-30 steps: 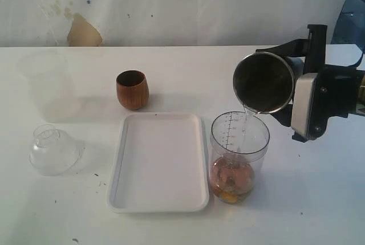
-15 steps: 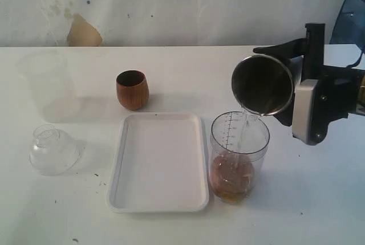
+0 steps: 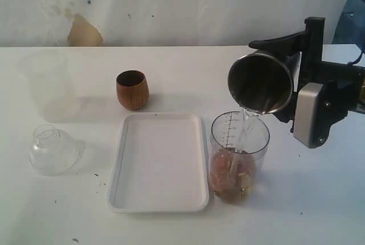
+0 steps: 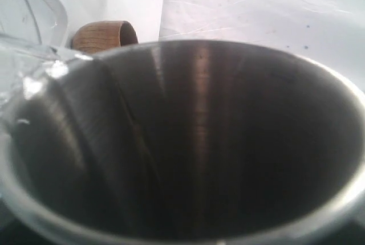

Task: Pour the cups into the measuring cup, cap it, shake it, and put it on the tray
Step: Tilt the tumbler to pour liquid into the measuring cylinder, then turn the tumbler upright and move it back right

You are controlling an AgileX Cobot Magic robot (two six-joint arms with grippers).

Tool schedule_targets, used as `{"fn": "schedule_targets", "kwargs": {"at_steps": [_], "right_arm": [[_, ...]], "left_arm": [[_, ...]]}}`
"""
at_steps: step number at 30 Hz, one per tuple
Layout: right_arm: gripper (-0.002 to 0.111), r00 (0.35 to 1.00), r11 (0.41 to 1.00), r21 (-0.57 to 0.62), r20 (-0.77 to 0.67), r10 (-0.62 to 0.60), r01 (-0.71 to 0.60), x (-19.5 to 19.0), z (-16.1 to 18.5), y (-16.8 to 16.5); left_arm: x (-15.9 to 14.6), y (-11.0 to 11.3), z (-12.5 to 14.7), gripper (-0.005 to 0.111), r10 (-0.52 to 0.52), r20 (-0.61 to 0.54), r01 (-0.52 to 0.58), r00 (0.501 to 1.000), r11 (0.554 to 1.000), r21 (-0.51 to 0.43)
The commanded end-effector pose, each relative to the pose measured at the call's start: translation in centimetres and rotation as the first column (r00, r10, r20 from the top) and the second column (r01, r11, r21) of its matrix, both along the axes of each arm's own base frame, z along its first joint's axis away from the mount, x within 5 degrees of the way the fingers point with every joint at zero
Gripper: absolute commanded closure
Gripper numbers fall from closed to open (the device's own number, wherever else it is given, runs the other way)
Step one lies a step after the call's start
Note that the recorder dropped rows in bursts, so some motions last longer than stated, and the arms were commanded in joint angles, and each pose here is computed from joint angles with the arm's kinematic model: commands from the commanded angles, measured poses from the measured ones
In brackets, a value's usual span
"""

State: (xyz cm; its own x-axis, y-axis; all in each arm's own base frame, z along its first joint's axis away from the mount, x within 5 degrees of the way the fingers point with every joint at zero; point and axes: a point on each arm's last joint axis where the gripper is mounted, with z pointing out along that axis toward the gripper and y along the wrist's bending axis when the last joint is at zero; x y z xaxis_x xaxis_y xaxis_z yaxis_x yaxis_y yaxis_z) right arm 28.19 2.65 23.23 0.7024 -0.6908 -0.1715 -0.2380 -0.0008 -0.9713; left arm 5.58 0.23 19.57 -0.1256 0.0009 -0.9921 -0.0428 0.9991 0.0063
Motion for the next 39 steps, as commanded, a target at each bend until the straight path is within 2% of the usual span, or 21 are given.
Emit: {"fn": "schedule_targets", "kwargs": {"at_steps": [1,7,11,17,23,25,27,31,33,35,39], "right_arm": [[0.108,0.999,1.000,0.031,0.034,0.000,-0.001,0.0,0.9,0.0],[0.108,1.000,0.999,0.047,0.015,-0.003,0.002,0.0,0.9,0.0],[0.108,0.992,0.985,0.169,-0.125,-0.019,0.040,0.0,0.8,0.0],[0.108,0.888,0.874,0.439,-0.460,0.020,0.208,0.0,0.8,-0.1],[0.108,0.847,0.823,0.506,-0.529,0.059,0.258,0.0,1.0,0.0],[0.108,0.788,0.739,0.581,-0.605,0.112,0.341,0.1,1.2,-0.1],[0.108,0.743,0.621,0.641,-0.656,0.137,0.452,0.6,1.5,-0.6],[0.108,0.698,0.383,0.668,-0.712,0.077,0.638,1.8,1.6,-2.3],[0.108,0.686,0.314,0.664,-0.726,0.051,0.679,2.1,1.6,-2.9],[0.108,0.681,0.269,0.665,-0.731,0.041,0.697,2.3,1.6,-3.2],[0.108,0.697,0.271,0.683,-0.715,0.058,0.678,2.2,1.8,-3.1]], "left_arm": [[0.0,0.0,-0.1,0.106,0.000,0.010,0.000,1.000,1.000,-0.004],[0.0,0.0,-0.1,0.106,0.000,0.010,0.000,1.000,1.000,-0.004],[0.0,0.0,-0.1,0.106,0.000,0.010,0.000,1.000,1.000,-0.004],[0.0,0.0,-0.1,0.106,0.000,0.010,0.000,1.000,1.000,-0.004],[0.0,0.0,-0.1,0.106,0.000,0.010,0.000,1.000,1.000,-0.004],[0.0,0.0,-0.1,0.106,0.000,0.010,0.000,1.000,1.000,-0.004],[0.0,0.0,-0.1,0.106,0.000,0.010,0.000,1.000,1.000,-0.004],[0.0,0.0,-0.1,0.106,0.000,0.010,0.000,1.000,1.000,-0.004],[0.0,0.0,-0.1,0.106,0.000,0.010,0.000,1.000,1.000,-0.004],[0.0,0.0,-0.1,0.106,0.000,0.010,0.000,1.000,1.000,-0.004],[0.0,0.0,-0.1,0.106,0.000,0.010,0.000,1.000,1.000,-0.004]]}}
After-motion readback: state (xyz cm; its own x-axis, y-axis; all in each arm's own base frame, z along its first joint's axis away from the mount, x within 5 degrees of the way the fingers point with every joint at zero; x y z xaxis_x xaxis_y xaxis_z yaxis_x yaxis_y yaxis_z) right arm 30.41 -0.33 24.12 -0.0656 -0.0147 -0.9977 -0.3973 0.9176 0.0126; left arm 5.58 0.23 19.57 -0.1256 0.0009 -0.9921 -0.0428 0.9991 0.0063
